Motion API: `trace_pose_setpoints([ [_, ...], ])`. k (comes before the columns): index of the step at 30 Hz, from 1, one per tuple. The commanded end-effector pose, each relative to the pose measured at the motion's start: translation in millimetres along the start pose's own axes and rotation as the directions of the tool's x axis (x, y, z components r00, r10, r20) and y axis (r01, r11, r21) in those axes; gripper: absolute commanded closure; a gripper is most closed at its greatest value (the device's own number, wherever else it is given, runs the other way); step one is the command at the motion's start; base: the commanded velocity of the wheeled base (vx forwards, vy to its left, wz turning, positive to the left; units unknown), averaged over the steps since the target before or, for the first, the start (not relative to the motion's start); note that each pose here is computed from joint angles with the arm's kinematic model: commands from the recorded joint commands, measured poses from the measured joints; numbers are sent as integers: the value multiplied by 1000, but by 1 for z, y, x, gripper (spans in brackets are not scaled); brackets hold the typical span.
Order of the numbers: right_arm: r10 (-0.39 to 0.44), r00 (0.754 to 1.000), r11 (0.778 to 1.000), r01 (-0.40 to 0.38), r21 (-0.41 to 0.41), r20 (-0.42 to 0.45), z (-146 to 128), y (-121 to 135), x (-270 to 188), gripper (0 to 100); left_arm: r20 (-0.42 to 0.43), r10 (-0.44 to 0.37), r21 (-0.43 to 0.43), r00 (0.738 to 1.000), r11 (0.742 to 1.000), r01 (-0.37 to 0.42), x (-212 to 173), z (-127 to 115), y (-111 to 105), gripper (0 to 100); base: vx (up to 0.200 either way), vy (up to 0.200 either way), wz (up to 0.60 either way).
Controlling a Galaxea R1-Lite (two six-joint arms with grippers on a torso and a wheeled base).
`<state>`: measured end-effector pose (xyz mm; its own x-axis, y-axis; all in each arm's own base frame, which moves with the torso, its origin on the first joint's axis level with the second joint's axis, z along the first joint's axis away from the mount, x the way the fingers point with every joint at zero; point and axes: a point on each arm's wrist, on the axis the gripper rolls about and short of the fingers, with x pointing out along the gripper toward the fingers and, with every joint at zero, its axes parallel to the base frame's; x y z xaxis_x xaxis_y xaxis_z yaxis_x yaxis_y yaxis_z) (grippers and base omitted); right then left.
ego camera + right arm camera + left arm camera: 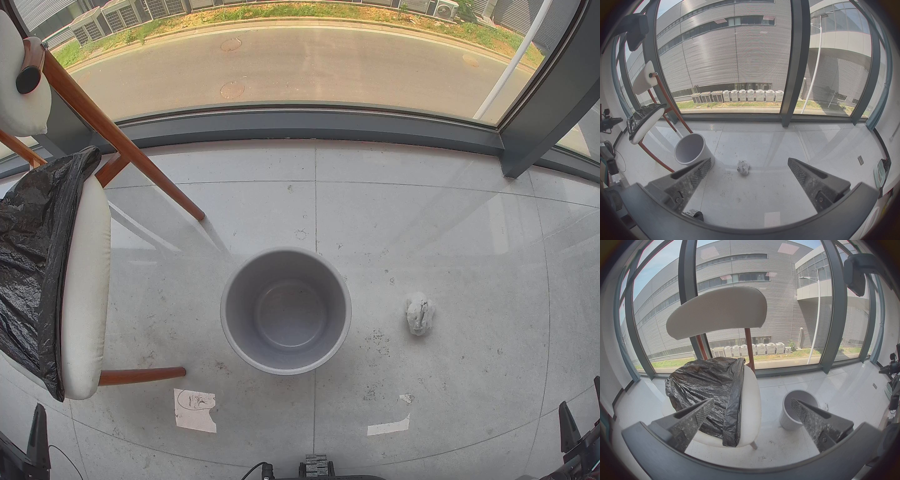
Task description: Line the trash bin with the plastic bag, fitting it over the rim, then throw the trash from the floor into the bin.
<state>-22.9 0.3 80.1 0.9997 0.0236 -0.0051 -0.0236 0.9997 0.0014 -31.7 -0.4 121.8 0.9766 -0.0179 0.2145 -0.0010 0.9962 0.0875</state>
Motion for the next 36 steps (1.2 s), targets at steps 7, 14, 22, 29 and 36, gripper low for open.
trace_pose_setpoints([
  [7,1,1000,1000,-1,2,-1,-5,0,0,0,-212,-25,-18,977,1000,22,42,33,4,0,0,0,0],
  [14,1,1000,1000,-1,2,-1,-5,0,0,0,-315,-26,-114,949,993,-11,90,61,7,0,0,0,0],
  [22,1,1000,1000,-1,2,-1,-5,0,0,0,-371,-31,-219,928,974,-55,140,82,10,0,0,0,0],
  [29,1,1000,1000,-1,2,-1,-5,0,0,0,-436,-48,-229,899,972,-59,166,76,9,0,0,0,0],
  [36,1,1000,1000,-1,2,-1,-5,0,0,0,-486,-36,-291,873,949,-123,189,70,12,0,0,0,0],
])
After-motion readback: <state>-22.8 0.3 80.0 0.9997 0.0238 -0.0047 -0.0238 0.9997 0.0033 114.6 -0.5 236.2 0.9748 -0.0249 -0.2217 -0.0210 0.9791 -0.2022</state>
